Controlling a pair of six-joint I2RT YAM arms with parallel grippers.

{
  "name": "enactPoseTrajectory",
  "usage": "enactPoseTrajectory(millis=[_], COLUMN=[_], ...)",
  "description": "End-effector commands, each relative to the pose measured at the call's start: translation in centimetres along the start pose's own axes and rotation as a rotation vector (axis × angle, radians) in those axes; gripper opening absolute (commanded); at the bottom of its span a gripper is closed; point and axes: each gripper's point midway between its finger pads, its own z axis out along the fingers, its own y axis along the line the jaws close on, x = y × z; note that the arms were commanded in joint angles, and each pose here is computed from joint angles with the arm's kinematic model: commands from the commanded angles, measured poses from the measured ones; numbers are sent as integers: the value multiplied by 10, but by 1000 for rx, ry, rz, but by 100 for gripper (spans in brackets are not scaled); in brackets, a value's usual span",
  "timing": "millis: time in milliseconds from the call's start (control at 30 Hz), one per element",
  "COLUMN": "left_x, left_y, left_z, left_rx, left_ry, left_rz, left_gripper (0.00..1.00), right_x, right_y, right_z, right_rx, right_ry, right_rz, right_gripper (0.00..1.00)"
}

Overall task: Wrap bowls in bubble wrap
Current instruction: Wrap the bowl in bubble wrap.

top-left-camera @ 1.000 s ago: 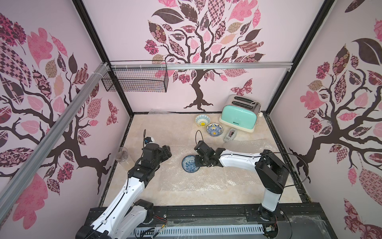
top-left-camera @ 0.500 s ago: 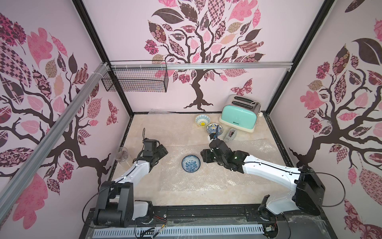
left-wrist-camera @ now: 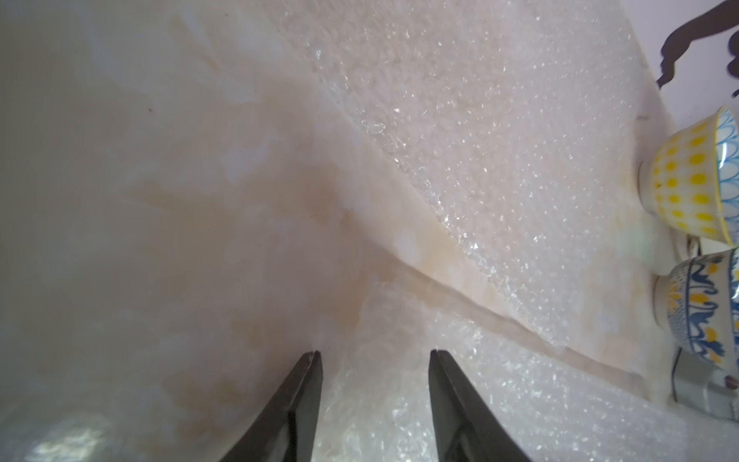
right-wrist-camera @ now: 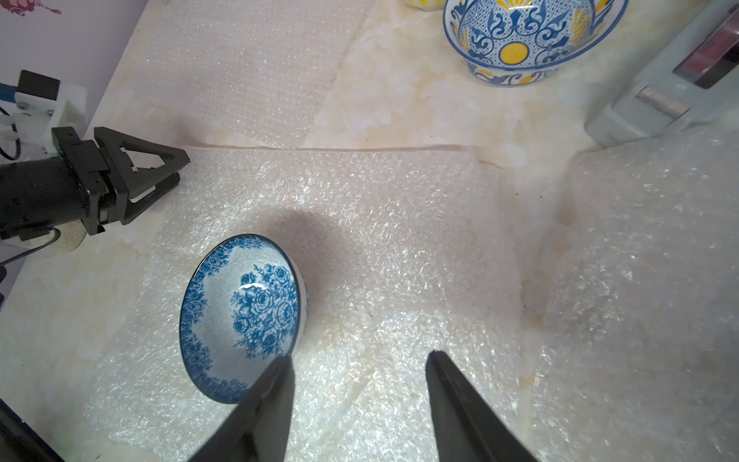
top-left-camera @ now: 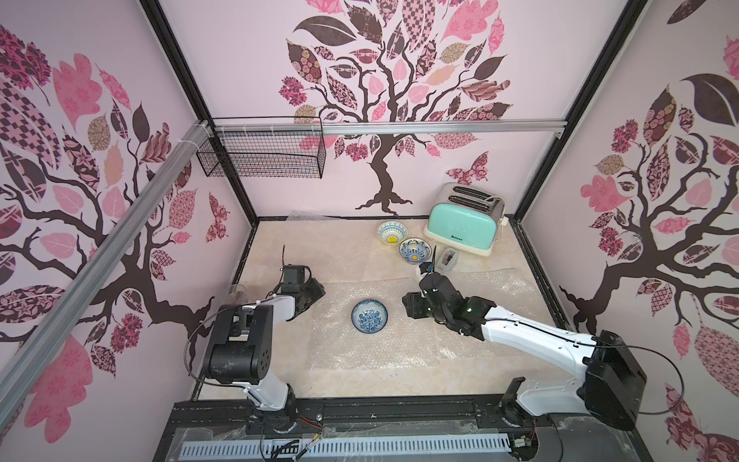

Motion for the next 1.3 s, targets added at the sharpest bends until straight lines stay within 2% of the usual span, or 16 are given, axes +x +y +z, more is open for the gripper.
enactPoseTrajectory(millis=[0, 167, 333, 500, 767, 1000, 1200, 1267], left_x=[-3, -8, -18, -8, 48, 95, 133, 147], left_y=[-11, -21, -45, -74, -120, -143, -149, -141], left_z=[3, -2, -29, -62, -102, -123, -133, -131], left_rx=[51, 103, 211, 339, 494, 613, 646, 628], left_ry=[-1, -27, -122, -137, -75, 23, 108, 162], left_rz=[18, 40, 83, 115, 225, 293, 371, 378], left_gripper=[38, 13, 0, 0, 0, 0, 0, 0], right_x=[-7, -5, -2, -3, 0, -1, -11, -13], right_y=[0, -3, -11, -23, -35, -34, -21, -14], right_z=[-5, -4, -3, -2, 2, 6, 11, 14], right_rx=[-17, -18, -4, 19, 41, 25, -19, -45], right_ry=[-24, -18, -18, -29, -32, -32, -33, -24], right_rz=[7, 12, 11, 22, 35, 34, 26, 26], right_gripper=[58, 57, 58, 57, 57, 57, 57, 60])
